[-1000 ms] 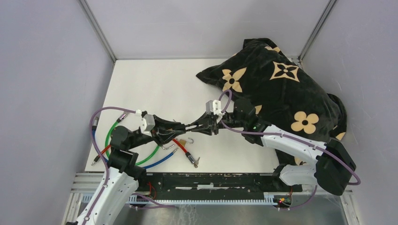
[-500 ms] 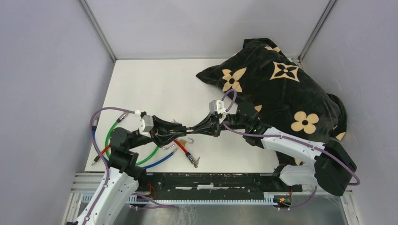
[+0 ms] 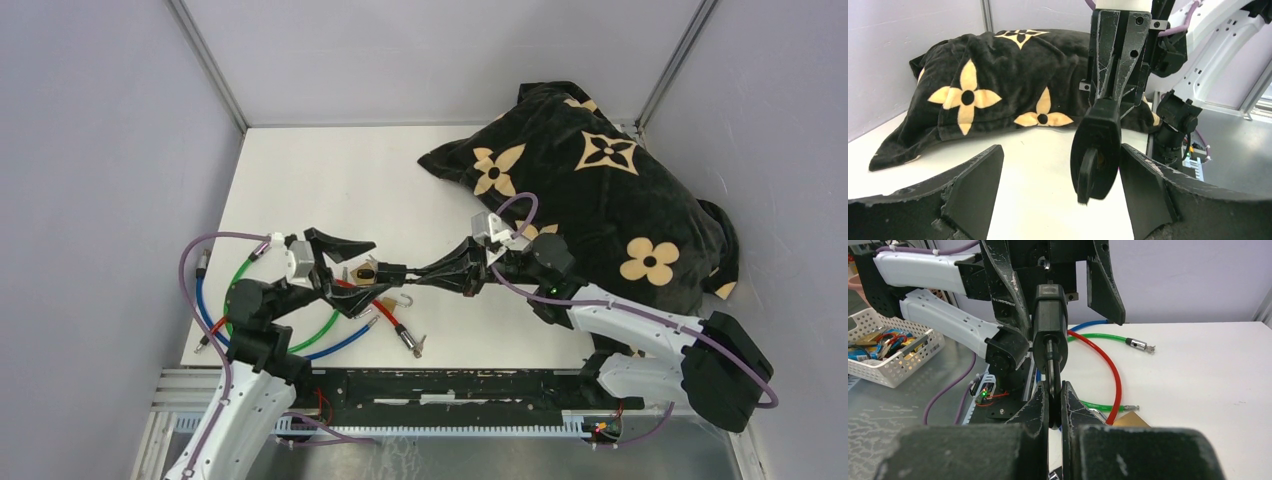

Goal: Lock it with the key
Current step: Lock the lock.

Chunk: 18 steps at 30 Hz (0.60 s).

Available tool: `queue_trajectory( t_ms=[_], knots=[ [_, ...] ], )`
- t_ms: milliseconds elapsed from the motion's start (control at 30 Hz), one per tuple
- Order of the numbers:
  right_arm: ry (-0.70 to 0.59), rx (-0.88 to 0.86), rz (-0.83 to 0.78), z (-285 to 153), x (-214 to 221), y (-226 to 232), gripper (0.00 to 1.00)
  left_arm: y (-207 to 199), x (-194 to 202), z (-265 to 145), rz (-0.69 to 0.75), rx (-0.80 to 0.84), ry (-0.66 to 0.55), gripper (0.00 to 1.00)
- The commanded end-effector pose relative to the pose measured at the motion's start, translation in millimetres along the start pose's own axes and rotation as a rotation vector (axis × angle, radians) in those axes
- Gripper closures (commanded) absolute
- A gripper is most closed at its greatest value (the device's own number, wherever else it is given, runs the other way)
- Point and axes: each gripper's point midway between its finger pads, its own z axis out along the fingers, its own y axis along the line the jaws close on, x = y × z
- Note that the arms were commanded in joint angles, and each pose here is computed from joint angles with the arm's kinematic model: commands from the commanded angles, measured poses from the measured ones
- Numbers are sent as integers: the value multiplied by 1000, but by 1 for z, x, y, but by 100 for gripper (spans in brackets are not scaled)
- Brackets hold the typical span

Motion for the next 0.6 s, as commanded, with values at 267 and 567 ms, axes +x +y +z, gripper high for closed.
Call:
queue_trajectory(
  t_ms=[267,567],
  knots=[
    [-401,61,-89,-13,-96,6,100,-12,-42,-4,-53,9,-202,17],
    [-366,-2,-80,17,-90,15,100,-18,-58,1,-50,37,-234,20]
  ],
)
